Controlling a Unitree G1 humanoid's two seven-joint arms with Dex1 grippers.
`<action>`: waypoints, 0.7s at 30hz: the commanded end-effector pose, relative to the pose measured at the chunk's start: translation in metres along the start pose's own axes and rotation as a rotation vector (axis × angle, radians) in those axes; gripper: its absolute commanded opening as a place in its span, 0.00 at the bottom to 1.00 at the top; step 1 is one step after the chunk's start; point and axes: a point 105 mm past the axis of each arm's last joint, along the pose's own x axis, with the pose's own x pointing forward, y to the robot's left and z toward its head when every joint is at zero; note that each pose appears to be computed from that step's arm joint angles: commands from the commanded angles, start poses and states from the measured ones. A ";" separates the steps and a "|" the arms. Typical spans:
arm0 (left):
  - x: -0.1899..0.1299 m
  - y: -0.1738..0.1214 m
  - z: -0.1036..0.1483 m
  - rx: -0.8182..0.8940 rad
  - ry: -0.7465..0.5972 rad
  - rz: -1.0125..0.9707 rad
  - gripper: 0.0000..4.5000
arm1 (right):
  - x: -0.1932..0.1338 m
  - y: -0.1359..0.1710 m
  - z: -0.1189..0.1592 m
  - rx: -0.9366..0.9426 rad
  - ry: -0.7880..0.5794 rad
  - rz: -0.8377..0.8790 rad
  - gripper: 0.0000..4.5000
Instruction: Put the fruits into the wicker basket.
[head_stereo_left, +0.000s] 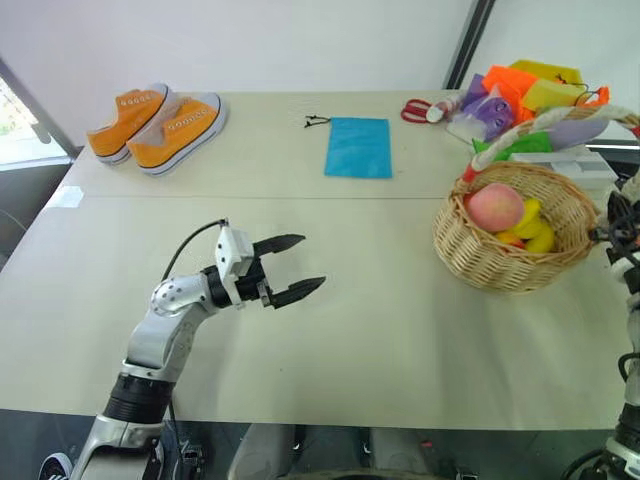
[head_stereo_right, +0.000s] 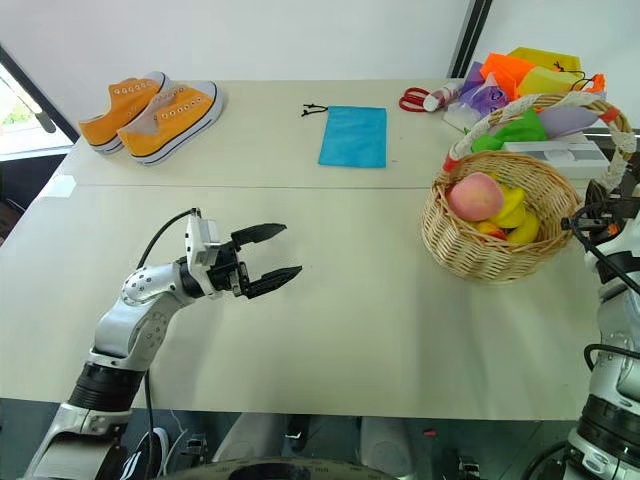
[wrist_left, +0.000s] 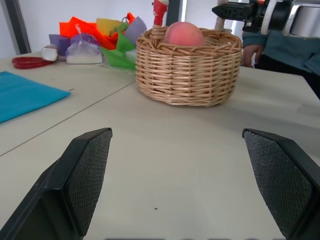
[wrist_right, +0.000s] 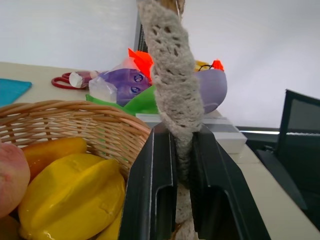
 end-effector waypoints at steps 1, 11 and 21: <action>0.002 0.001 0.008 0.036 -0.029 -0.009 1.00 | -0.003 0.004 0.032 -0.063 -0.142 -0.004 0.40; -0.004 0.001 0.007 0.036 -0.030 0.031 1.00 | -0.033 0.051 0.068 -0.153 -0.374 -0.168 0.99; -0.032 0.038 -0.003 0.077 0.065 0.329 1.00 | -0.059 0.213 0.031 0.179 -0.192 0.792 0.99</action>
